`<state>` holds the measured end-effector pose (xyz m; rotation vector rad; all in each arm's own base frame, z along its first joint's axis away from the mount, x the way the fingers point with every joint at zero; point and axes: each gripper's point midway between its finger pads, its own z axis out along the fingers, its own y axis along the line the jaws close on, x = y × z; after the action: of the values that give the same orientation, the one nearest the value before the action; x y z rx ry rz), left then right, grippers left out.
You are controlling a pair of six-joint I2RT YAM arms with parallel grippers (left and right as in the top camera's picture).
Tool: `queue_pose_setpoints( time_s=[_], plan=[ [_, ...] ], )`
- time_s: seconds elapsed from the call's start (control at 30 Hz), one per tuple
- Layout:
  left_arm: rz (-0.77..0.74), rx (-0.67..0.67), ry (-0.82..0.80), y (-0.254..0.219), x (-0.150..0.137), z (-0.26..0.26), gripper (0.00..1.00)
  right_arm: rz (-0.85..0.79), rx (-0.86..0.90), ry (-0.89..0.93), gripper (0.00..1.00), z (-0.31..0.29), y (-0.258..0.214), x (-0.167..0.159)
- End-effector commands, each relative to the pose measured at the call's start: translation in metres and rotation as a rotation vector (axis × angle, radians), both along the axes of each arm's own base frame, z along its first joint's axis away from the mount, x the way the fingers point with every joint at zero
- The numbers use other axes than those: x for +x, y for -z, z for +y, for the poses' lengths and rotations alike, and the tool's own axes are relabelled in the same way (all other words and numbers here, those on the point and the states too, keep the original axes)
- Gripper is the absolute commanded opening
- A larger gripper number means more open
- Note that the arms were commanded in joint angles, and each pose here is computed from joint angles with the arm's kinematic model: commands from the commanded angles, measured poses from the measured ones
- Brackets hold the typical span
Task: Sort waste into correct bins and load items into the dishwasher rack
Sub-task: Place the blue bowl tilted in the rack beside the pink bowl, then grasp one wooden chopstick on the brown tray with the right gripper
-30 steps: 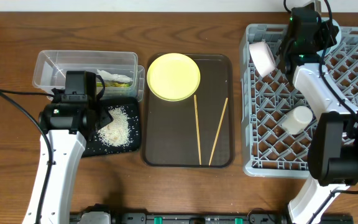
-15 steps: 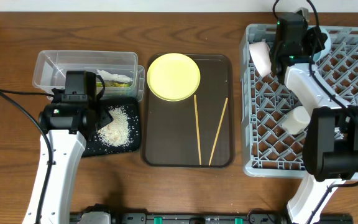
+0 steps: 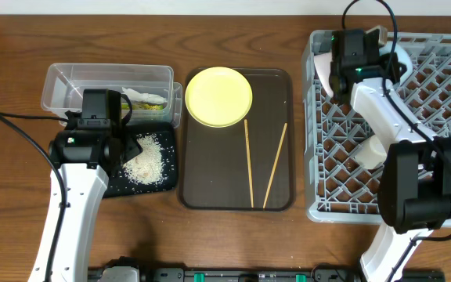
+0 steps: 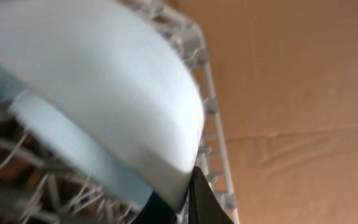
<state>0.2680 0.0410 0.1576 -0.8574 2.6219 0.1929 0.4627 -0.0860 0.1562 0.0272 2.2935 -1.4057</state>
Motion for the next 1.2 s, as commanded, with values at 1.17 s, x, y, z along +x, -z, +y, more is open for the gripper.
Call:
queue_pose_setpoints(
  time_s=[1.17],
  plan=[
    [-0.008,0.0,-0.017,-0.003,0.0,0.002,0.7,0.309,1.148,-0.239,0.35,0.284,0.066,-0.142]
  ],
)
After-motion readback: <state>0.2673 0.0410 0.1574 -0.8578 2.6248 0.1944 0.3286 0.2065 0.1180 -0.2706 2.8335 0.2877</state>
